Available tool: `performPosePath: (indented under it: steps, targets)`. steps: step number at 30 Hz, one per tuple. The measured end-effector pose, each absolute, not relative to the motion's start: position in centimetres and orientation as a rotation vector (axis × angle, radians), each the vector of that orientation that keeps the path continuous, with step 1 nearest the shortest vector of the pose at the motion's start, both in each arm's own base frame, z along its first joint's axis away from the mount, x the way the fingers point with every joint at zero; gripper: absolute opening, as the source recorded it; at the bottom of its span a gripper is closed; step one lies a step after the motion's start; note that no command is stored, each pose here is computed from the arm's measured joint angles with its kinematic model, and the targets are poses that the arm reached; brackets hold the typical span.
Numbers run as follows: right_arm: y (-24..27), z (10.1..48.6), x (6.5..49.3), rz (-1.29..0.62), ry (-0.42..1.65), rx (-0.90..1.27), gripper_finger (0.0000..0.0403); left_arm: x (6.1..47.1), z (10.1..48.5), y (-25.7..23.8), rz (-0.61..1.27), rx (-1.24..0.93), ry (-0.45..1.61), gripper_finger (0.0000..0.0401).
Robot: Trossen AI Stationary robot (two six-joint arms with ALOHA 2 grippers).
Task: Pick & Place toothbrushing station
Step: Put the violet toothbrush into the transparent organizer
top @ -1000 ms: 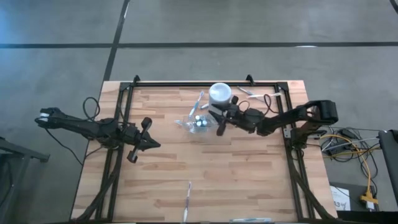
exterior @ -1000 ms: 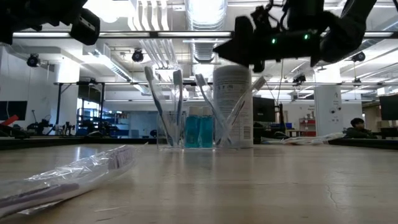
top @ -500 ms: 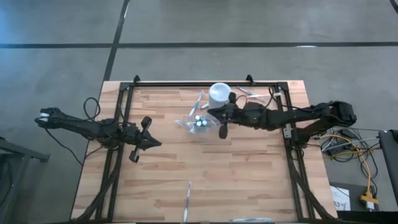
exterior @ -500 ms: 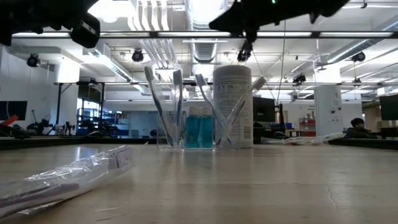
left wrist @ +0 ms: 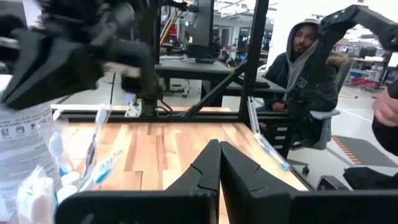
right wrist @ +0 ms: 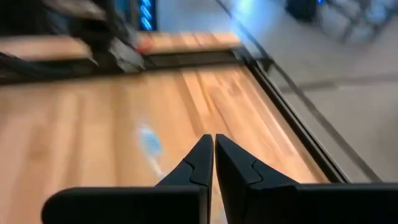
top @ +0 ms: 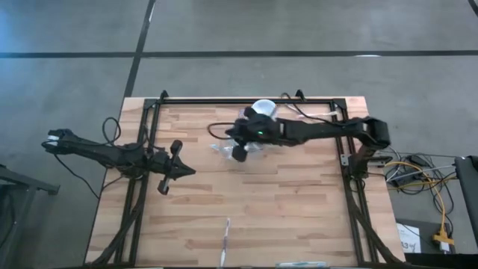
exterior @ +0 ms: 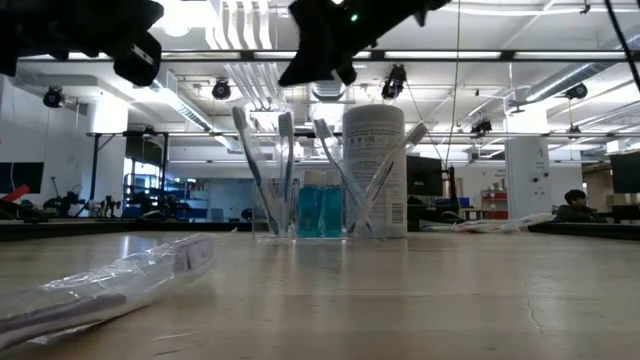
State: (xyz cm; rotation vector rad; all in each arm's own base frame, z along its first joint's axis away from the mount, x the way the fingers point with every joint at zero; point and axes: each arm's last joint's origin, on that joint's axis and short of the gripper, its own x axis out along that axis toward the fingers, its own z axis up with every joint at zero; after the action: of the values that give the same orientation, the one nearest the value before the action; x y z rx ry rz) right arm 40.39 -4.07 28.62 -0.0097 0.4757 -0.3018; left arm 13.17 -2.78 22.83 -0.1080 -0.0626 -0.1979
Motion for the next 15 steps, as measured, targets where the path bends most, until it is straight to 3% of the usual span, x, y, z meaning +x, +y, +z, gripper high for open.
performPosePath:
  steps: [6,15]
  targets:
    - [-4.0,27.5,42.3,-0.393,0.645,-0.030,0.0010,13.2,22.6,-2.8,-0.197,-0.106,-0.043,0.0007]
    - [-3.0,26.6,40.8,-0.561,0.838,-0.088,0.0008,13.1,22.6,-2.8,-0.198,-0.107,-0.034,0.0007]
